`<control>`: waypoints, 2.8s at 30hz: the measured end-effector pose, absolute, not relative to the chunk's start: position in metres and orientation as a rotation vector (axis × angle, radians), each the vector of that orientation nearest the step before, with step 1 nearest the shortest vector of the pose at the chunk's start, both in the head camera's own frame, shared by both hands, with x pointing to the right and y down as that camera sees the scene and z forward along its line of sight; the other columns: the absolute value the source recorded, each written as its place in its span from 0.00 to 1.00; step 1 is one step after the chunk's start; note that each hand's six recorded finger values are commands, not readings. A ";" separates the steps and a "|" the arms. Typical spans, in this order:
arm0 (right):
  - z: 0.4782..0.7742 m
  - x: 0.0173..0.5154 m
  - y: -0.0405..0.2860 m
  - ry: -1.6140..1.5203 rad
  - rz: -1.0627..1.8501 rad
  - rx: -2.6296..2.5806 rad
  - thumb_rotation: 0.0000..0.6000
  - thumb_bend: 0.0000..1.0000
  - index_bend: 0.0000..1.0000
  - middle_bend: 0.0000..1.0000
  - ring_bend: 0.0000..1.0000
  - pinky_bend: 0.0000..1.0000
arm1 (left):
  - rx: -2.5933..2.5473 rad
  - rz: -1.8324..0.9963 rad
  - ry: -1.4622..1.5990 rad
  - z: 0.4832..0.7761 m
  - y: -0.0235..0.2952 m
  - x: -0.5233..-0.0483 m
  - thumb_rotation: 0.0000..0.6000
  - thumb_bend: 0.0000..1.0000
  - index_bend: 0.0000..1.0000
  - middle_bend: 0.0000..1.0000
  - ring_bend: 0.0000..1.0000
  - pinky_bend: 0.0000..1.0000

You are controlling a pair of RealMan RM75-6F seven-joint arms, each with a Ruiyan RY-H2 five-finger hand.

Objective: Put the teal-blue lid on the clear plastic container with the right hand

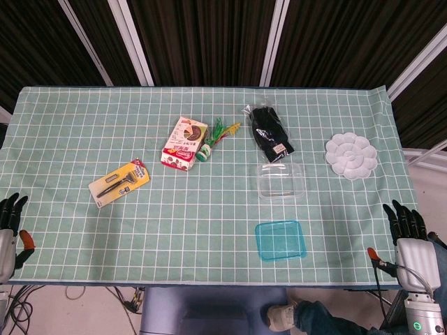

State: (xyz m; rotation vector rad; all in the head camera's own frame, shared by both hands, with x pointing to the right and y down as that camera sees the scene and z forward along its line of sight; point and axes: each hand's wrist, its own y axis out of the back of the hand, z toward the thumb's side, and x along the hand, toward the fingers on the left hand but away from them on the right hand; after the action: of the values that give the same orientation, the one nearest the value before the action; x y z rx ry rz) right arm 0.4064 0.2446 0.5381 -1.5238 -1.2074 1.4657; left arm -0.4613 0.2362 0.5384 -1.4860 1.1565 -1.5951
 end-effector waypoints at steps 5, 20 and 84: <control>0.538 0.407 0.245 -1.210 1.469 -1.528 1.00 0.28 0.00 0.00 0.00 0.00 | -1.483 -1.597 1.156 0.539 0.237 -0.461 1.00 0.79 0.06 0.00 0.00 0.00; 0.532 0.406 0.246 -1.199 1.458 -1.578 1.00 0.22 0.00 0.00 0.00 0.00 | -1.487 -1.594 1.159 0.538 0.237 -0.461 1.00 0.79 0.06 0.00 0.00 0.00; 0.667 0.228 0.223 -0.505 1.614 -2.050 1.00 0.21 0.00 0.14 0.00 0.00 | -1.512 -1.663 1.177 0.544 0.235 -0.466 1.00 0.79 0.05 0.00 0.00 0.00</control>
State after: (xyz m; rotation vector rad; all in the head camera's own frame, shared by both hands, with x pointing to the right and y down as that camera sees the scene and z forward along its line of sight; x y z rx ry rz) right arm 0.2283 0.2230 0.6669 -2.0505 -0.5046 1.6139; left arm -0.4663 0.2349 0.5438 -1.5117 1.1770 -1.6634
